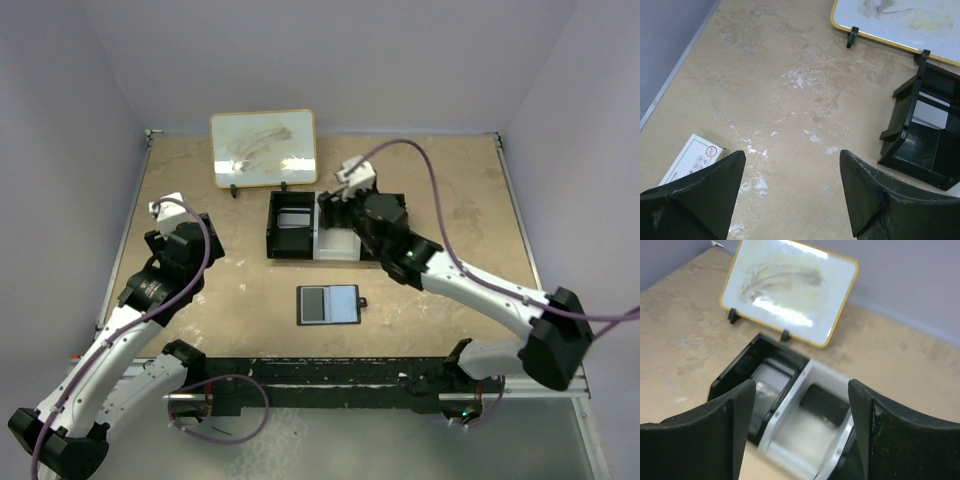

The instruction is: Take the credit cards out of the card holder

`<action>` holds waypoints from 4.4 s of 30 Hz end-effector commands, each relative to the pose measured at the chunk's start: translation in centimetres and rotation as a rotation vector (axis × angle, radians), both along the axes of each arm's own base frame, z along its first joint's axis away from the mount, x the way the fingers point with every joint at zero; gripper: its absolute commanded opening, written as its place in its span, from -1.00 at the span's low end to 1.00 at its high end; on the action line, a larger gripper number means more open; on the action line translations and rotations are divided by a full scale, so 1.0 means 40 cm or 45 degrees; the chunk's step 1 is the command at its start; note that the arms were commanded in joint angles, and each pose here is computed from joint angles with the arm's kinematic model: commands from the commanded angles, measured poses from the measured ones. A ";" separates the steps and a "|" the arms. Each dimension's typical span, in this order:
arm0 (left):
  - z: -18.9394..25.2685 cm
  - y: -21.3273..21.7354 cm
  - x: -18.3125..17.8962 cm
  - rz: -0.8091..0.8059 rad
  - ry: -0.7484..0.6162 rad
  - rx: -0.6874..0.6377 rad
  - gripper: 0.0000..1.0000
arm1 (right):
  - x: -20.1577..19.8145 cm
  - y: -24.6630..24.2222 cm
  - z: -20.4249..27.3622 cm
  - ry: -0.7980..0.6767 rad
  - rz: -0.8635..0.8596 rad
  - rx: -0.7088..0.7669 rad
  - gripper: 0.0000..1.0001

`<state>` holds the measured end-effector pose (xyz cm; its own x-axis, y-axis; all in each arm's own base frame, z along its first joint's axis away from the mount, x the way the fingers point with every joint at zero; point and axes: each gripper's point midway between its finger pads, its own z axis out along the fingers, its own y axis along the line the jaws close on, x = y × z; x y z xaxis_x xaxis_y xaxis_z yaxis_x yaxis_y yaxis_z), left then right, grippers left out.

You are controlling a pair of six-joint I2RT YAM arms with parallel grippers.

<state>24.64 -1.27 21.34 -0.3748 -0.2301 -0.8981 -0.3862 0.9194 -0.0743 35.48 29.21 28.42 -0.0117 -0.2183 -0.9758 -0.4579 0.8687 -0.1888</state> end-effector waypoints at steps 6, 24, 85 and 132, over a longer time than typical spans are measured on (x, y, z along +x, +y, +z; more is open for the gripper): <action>-0.049 -0.125 0.043 -0.324 0.085 -0.080 0.27 | -0.280 -0.030 -0.267 0.822 0.071 0.939 0.36; -0.275 -0.569 -0.092 -0.794 0.303 -0.711 -0.15 | -0.425 0.042 -0.458 1.260 0.312 0.931 -0.17; -0.481 -0.564 -0.180 -0.732 0.535 -0.525 -0.92 | -0.442 0.027 -0.645 1.504 0.090 0.927 -1.00; -0.477 -0.578 -0.190 -0.770 0.527 -0.557 -0.90 | -0.421 0.054 -0.598 1.435 0.172 0.814 -1.00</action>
